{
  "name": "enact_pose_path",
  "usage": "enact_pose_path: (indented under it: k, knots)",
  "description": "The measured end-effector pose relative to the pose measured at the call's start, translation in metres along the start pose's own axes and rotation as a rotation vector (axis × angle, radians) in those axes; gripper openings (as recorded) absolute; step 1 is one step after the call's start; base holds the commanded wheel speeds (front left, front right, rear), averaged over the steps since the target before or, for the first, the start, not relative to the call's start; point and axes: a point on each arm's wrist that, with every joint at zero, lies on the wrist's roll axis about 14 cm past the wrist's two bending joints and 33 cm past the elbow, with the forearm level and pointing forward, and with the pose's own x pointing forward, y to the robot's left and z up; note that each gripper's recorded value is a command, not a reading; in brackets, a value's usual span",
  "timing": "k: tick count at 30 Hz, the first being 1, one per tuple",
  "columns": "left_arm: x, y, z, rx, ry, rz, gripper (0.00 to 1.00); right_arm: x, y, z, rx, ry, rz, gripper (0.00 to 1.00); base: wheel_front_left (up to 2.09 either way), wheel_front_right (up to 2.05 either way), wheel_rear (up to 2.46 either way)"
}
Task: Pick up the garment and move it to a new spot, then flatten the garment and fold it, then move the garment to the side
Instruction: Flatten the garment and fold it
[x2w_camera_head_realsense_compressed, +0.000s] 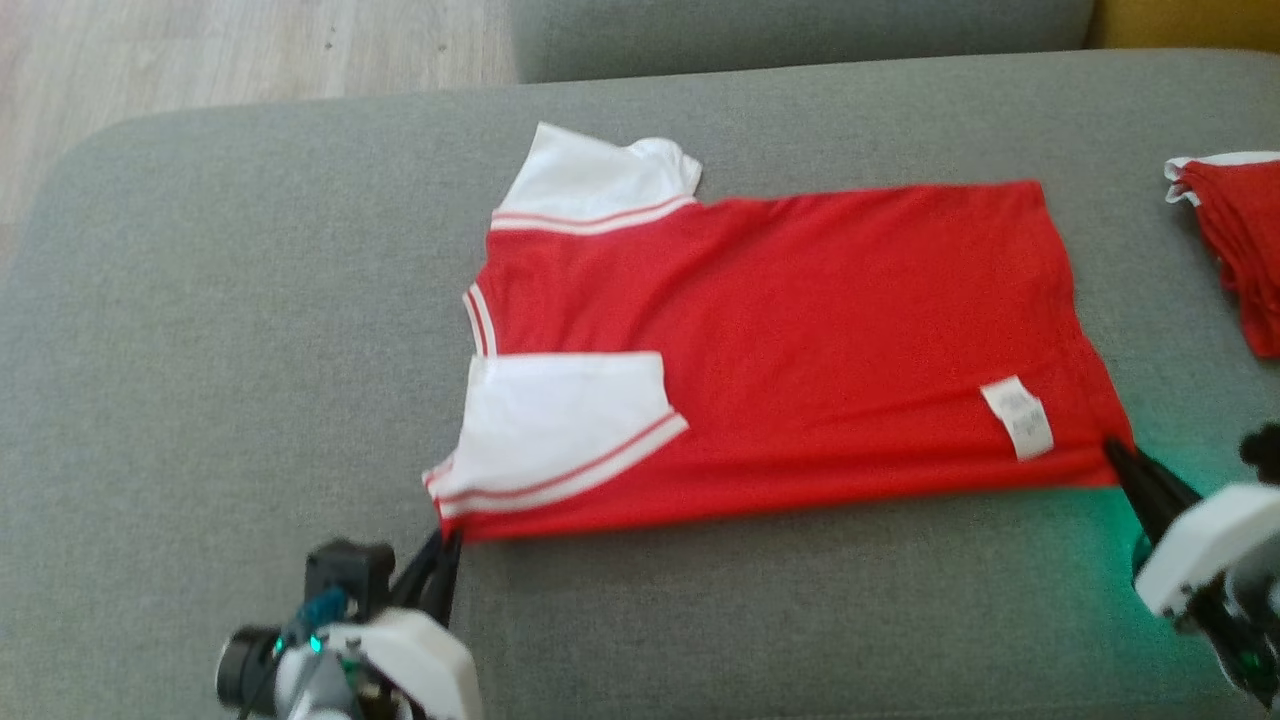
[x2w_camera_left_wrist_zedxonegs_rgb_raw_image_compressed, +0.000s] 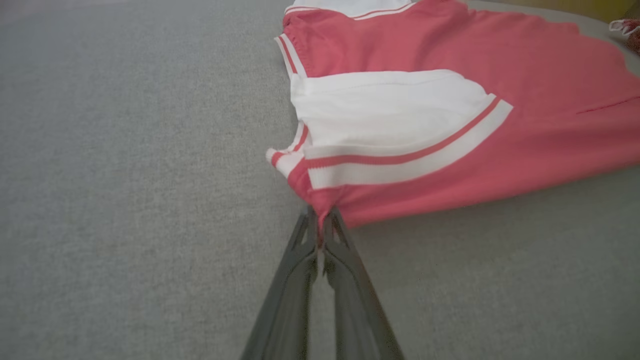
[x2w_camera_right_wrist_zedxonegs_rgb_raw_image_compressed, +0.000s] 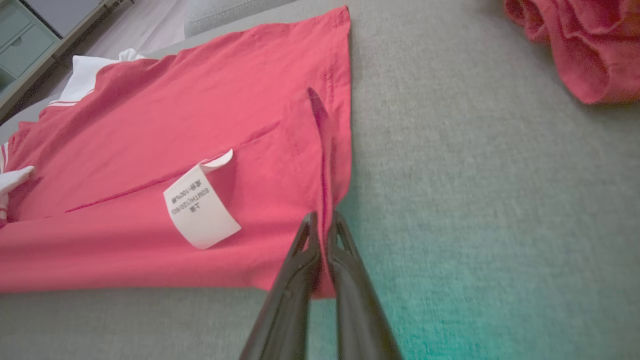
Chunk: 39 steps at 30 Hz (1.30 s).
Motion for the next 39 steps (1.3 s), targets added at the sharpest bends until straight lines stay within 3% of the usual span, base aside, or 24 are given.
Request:
enact_pose_path:
  k: [11,12,13,14,15,16,23,27,31,39]
  knots:
    - [-0.026,-0.014,-0.03,-0.04,0.103,-0.004,0.0,-0.022,-0.01,-0.034,0.05,0.046,-0.022,0.0,0.0,0.0,0.0]
    - [-0.026,-0.015,-0.031,-0.043,0.112,-0.007,0.0,-0.022,-0.01,-0.033,0.053,0.043,-0.023,0.09,0.0,0.0,0.0]
    - [-0.026,-0.015,-0.032,-0.043,0.117,-0.009,0.29,-0.022,-0.01,-0.032,0.055,0.041,-0.023,0.28,0.0,0.0,0.0]
    - [-0.026,-0.015,-0.033,-0.043,0.121,-0.008,0.72,-0.021,-0.01,-0.032,0.057,0.039,-0.023,0.74,0.0,0.0,0.0]
    - [-0.026,-0.015,-0.034,-0.042,0.127,-0.005,0.95,-0.02,-0.012,-0.03,0.061,0.032,-0.028,1.0,0.0,0.0,0.0]
    - [-0.025,-0.013,-0.035,-0.041,0.135,0.004,1.0,-0.02,-0.014,-0.027,0.065,0.023,-0.033,1.0,0.0,0.0,0.0]
    - [-0.01,0.006,-0.005,-0.021,0.092,0.039,1.0,-0.019,-0.03,-0.004,0.04,-0.061,-0.069,1.0,0.0,0.0,0.0]
    - [0.026,0.02,0.076,0.089,-0.081,0.034,1.0,-0.015,-0.029,0.009,0.026,-0.104,-0.059,1.0,0.0,0.0,0.0]
    - [0.067,0.008,0.143,0.183,-0.183,-0.053,1.0,-0.008,-0.027,0.021,0.034,-0.15,-0.054,1.0,0.0,0.0,0.0]
    - [0.169,-0.02,0.173,0.371,-0.03,-0.208,1.0,0.01,-0.017,0.036,0.057,-0.198,-0.027,1.0,0.0,0.0,0.0]
